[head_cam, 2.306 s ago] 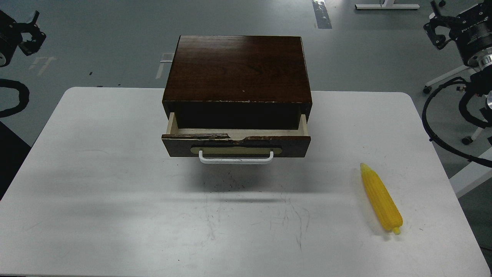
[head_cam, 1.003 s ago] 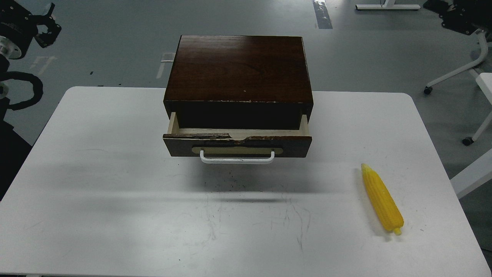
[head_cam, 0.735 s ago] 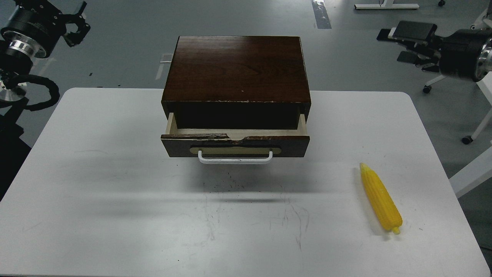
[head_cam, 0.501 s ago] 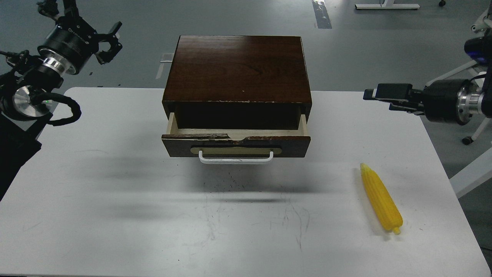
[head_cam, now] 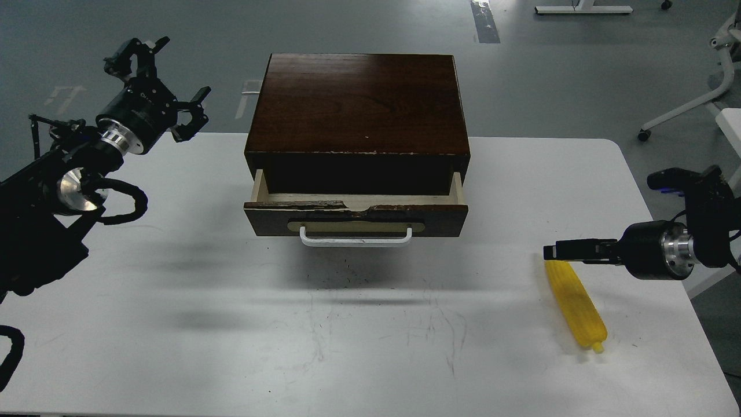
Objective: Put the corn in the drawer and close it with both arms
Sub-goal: 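Move the right gripper down toward the yellow corn cob, then grasp the yellow corn cob with the right gripper and lift it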
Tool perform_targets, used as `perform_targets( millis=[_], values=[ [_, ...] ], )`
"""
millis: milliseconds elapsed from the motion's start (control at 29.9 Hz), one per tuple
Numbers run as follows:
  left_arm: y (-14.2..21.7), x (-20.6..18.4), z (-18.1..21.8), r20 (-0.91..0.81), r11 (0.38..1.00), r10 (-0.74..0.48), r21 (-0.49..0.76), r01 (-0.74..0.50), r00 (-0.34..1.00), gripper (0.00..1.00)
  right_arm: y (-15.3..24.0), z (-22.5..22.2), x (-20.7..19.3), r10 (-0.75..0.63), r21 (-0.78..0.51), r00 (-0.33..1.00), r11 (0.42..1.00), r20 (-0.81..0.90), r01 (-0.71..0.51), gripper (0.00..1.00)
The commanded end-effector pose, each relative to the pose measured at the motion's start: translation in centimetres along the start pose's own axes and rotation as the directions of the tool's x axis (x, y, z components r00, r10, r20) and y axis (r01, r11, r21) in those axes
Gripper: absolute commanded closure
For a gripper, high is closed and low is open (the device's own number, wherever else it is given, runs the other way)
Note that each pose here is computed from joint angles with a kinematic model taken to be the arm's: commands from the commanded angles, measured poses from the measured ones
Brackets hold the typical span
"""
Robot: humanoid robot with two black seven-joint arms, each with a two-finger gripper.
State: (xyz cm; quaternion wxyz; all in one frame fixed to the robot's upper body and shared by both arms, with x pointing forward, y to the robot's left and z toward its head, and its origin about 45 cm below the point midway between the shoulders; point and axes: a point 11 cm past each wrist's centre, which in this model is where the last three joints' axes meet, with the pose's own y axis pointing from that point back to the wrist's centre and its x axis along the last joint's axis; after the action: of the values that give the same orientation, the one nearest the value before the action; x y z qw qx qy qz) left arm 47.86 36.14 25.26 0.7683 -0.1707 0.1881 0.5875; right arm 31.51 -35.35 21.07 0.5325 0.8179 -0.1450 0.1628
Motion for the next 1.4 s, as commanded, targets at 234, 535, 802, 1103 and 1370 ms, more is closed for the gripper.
perform_targets(
  millis=[234, 535, 802, 1103, 1370],
  values=[
    [0.5, 1.2, 0.6, 0.014, 0.999, 0.033, -0.009, -0.033, 0.999, 0.02, -1.2, 2.9, -3.0, -0.056, -0.059, 0.998, 0.997, 0.042, 0.059, 0.0],
    [1.2, 3.0, 1.4, 0.031, 0.996, 0.087, -0.028, -0.086, 0.996, 0.02, -2.6, 3.4, -3.6, -0.037, -0.066, 0.999, 0.997, 0.037, 0.039, 0.16],
    [1.5, 3.5, 2.1, 0.039, 0.995, 0.099, -0.037, -0.098, 0.994, 0.02, -3.8, 3.4, -4.6, -0.064, -0.058, 0.997, 0.996, 0.047, 0.067, 0.4],
    [1.7, 3.8, 2.6, 0.037, 0.992, 0.108, -0.063, -0.106, 0.993, 0.02, -3.4, 3.7, -3.8, -0.032, -0.064, 0.998, 0.997, 0.05, 0.035, 0.98],
    [3.5, 6.3, 6.1, 0.083, 0.976, 0.175, -0.148, -0.161, 0.981, 0.02, 3.2, 0.5, 8.1, 0.281, -0.031, 0.958, 0.959, -0.055, -0.283, 1.0]
  ],
)
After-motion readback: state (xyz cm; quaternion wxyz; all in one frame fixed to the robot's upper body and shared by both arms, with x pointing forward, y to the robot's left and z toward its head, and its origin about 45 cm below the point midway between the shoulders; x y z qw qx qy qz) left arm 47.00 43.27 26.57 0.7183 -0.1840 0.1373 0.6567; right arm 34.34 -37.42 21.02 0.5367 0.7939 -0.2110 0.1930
